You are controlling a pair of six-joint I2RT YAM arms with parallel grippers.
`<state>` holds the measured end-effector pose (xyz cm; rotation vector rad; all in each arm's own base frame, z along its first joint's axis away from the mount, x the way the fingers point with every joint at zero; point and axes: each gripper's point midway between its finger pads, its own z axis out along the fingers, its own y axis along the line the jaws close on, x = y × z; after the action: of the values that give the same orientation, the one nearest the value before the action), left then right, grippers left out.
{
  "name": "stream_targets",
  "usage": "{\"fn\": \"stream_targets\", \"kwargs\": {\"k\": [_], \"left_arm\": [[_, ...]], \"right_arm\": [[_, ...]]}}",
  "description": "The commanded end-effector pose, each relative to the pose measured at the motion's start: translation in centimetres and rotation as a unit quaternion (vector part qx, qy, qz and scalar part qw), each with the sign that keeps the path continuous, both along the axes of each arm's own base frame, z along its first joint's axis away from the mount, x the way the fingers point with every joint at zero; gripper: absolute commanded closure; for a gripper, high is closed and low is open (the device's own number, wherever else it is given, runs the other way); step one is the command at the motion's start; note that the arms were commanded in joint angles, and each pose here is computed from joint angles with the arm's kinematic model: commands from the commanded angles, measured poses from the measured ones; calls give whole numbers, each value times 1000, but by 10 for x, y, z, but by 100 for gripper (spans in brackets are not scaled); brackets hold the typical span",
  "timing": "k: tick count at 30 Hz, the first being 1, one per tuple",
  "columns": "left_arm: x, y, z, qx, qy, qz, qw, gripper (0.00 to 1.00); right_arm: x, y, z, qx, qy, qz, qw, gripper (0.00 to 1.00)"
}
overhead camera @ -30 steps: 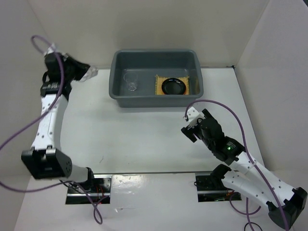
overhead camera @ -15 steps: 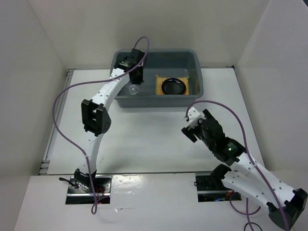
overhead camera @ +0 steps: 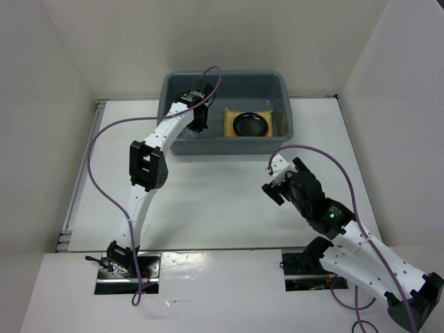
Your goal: Place the mixed dishes into the plastic bin
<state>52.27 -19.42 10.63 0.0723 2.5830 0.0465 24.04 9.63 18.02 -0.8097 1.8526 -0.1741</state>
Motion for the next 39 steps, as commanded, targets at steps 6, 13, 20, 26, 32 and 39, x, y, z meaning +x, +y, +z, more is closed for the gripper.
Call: {"fn": "stream_targets", "kwargs": {"k": [6, 13, 20, 26, 32, 39], "left_arm": [[12, 11, 5, 3, -13, 4, 1000, 85], [18, 8, 41, -13, -52, 4, 999, 46], [-3, 38, 209, -48, -210, 48, 975, 6], [-59, 66, 300, -109, -324, 49, 939, 3], [-160, 115, 213, -171, -320, 81, 928, 1], [-244, 162, 178, -121, -323, 129, 930, 1]], "right_arm": [[7, 2, 8, 10, -22, -11, 1000, 2], [8, 1, 6, 5, -20, -15, 1000, 2], [10, -6, 6, 10, -21, -36, 999, 2], [15, -27, 17, 33, -30, -84, 995, 2], [14, -25, 25, 42, -28, -80, 995, 2], [3, -9, 15, 31, 10, -13, 999, 2]]}}
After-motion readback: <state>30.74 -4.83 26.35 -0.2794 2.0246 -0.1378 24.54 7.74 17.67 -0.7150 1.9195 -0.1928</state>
